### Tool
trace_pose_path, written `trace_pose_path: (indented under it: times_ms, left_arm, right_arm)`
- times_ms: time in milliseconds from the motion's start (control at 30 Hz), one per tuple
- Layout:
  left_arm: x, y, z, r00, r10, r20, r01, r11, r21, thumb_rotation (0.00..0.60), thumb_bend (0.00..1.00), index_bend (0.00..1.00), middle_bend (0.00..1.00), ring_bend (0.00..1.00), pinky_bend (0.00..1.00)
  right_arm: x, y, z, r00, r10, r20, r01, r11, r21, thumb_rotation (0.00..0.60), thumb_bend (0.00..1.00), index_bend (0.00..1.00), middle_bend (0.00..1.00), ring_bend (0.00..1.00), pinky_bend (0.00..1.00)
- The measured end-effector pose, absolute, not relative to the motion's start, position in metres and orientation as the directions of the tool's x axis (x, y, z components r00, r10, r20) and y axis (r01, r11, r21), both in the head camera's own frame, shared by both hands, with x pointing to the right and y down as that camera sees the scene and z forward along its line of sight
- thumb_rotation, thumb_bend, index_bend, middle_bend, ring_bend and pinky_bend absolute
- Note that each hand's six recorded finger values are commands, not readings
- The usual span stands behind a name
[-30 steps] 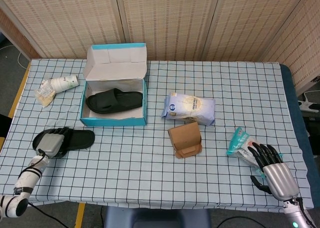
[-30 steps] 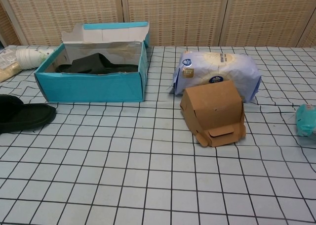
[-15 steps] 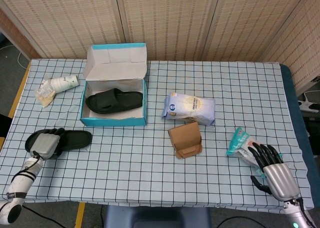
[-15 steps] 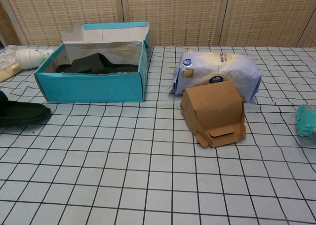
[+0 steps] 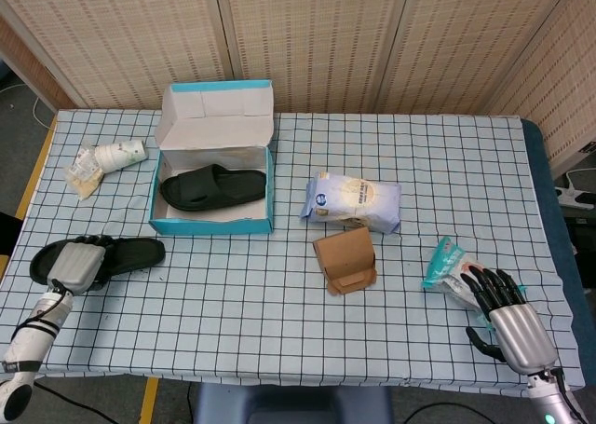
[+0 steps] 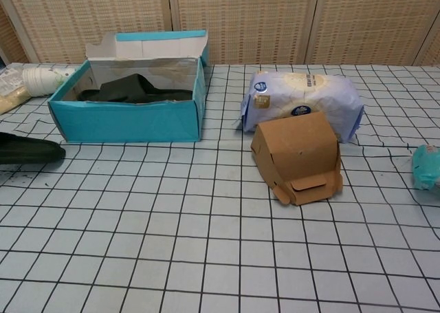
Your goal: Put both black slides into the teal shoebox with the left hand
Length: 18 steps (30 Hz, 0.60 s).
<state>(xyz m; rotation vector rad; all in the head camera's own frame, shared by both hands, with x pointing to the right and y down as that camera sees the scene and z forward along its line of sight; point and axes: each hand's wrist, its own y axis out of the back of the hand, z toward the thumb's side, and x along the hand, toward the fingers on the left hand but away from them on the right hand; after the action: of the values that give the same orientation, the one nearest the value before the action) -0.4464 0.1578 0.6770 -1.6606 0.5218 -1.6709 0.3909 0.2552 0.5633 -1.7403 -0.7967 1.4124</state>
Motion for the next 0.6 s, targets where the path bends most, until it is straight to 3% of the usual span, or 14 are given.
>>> trace_pose_path:
  times_ms: [367,600]
  left_arm:
    - [-0.419,0.119,0.619,0.194,-0.815,0.546,0.081,-0.541,-0.837,0.600,0.66,0.45,0.56,0.49,0.63]
    - [-0.405,0.100,0.597,0.241,-0.840,0.485,0.055,-0.488,-0.871,0.600,0.74,0.46,0.56,0.49,0.63]
  right_arm:
    - [0.391,0.255,0.565,0.198,0.830,-0.521,0.006,-0.533,-0.846,0.575,0.24,0.00,0.00,0.00,0.00]
    - [0.391,0.255,0.565,0.196,0.829,-0.523,0.005,-0.534,-0.845,0.575,0.24,0.00,0.00,0.00,0.00]
